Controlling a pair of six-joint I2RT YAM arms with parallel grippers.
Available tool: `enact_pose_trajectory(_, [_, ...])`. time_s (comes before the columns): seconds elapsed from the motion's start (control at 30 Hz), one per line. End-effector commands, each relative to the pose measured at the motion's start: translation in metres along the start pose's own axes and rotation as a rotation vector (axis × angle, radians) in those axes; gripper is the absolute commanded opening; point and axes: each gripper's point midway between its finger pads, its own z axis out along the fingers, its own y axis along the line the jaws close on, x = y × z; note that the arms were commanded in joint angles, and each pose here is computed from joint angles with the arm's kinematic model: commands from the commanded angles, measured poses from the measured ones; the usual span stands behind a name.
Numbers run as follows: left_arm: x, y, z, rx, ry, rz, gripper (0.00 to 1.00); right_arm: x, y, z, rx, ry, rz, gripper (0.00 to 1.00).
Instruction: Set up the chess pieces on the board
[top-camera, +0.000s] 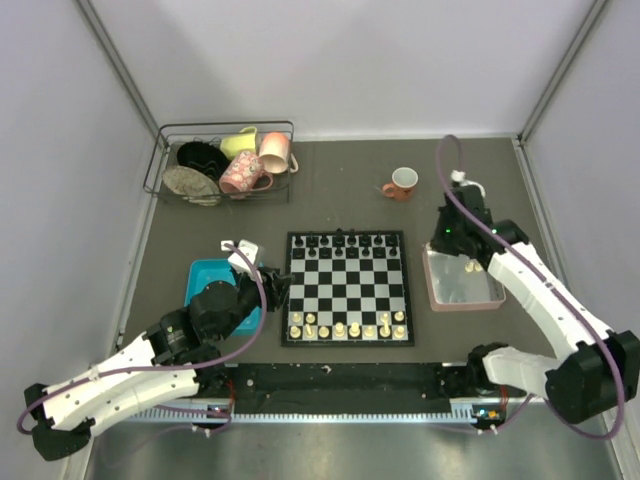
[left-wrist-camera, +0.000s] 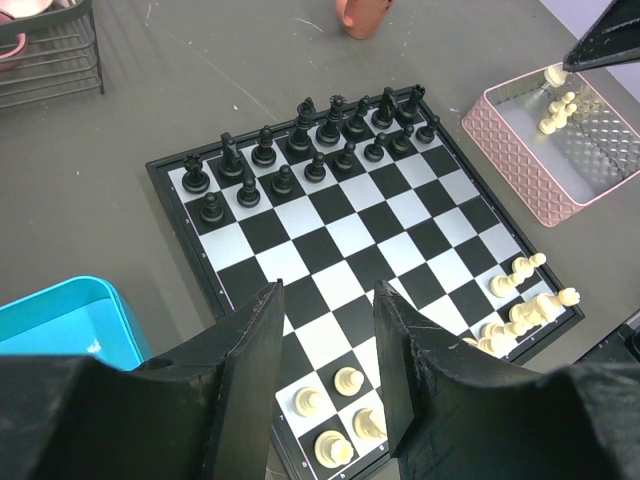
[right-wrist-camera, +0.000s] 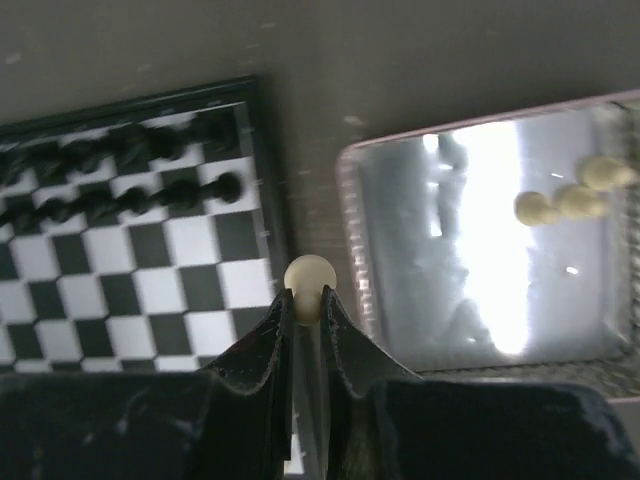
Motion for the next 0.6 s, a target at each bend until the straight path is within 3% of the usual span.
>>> enact_pose_trajectory(0.0, [-0.012,-0.002,0.000,-0.003,-0.035,-0.026,0.46,0.016,0.070,-0.039,-0.189,0.013,-0.142,0.00])
enact_pose_trajectory(0.3, [-0.009,0.003,-0.001,-0.019,-0.035,-0.029,0.45,0.100,0.131,-0.052,-0.289,0.152,-0.365,0.00])
enact_pose_trajectory(0.57, [-0.003,0.002,0.000,-0.014,-0.020,-0.039,0.45,0.148,0.138,-0.037,-0.247,0.234,-0.441,0.00])
